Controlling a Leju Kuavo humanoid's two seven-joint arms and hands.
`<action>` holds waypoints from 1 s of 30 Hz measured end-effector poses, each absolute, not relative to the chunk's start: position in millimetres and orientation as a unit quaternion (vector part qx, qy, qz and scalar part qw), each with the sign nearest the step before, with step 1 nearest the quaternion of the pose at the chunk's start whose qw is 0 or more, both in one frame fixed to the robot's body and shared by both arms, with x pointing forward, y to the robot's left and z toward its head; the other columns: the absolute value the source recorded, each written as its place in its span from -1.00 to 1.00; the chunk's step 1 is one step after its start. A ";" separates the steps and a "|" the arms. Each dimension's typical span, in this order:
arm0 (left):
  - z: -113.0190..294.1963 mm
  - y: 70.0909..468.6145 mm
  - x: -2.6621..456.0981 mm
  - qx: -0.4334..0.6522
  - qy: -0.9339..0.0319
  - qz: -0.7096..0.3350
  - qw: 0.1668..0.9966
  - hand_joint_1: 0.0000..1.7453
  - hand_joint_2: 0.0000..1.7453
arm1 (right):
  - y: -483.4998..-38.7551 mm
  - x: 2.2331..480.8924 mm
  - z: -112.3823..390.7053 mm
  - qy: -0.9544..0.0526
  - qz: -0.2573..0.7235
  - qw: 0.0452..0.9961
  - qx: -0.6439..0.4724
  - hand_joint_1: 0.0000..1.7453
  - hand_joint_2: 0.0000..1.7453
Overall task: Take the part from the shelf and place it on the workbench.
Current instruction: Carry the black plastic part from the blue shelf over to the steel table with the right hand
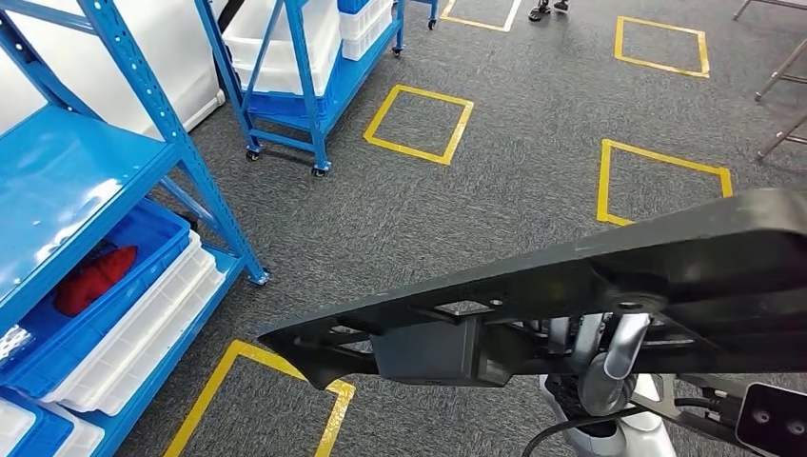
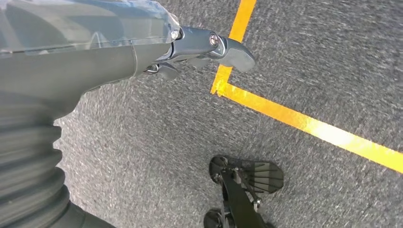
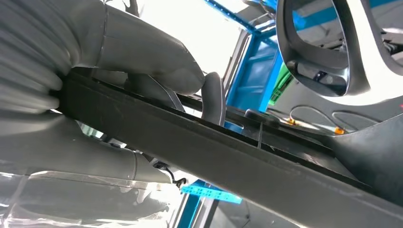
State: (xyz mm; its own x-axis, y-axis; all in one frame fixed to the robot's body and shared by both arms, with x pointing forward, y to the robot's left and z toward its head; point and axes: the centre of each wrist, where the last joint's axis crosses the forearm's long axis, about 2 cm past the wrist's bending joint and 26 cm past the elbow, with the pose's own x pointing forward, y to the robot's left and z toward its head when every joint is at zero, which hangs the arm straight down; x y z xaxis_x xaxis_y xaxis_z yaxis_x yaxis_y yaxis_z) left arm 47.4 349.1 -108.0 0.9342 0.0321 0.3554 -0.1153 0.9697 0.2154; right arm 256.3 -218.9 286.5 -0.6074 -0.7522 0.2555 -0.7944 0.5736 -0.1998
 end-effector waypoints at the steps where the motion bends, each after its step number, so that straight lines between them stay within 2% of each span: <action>1: -108.2 347.1 47.7 0.116 -0.178 0.038 0.976 -1.00 1.00 | -219.5 256.6 285.4 -0.882 0.149 0.074 0.440 1.00 1.00; 21: -110.2 331.8 41.7 0.110 -0.176 0.044 0.977 -1.00 1.00 | -219.5 252.6 266.0 -0.848 0.186 0.094 0.488 1.00 1.00; 30: -111.5 320.9 34.5 0.114 -0.166 0.069 0.977 -1.00 1.00 | -245.7 249.4 247.2 -0.842 0.186 0.114 0.493 1.00 1.00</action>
State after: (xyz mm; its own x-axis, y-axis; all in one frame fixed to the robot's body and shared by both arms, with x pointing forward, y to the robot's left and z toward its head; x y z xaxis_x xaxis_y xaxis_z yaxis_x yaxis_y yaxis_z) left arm 34.5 320.9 -111.5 0.9352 0.0965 0.3408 -0.1724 0.9645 0.2000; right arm 249.4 -245.7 247.2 -0.4869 -0.7884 0.3760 -0.8734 0.4440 -0.1999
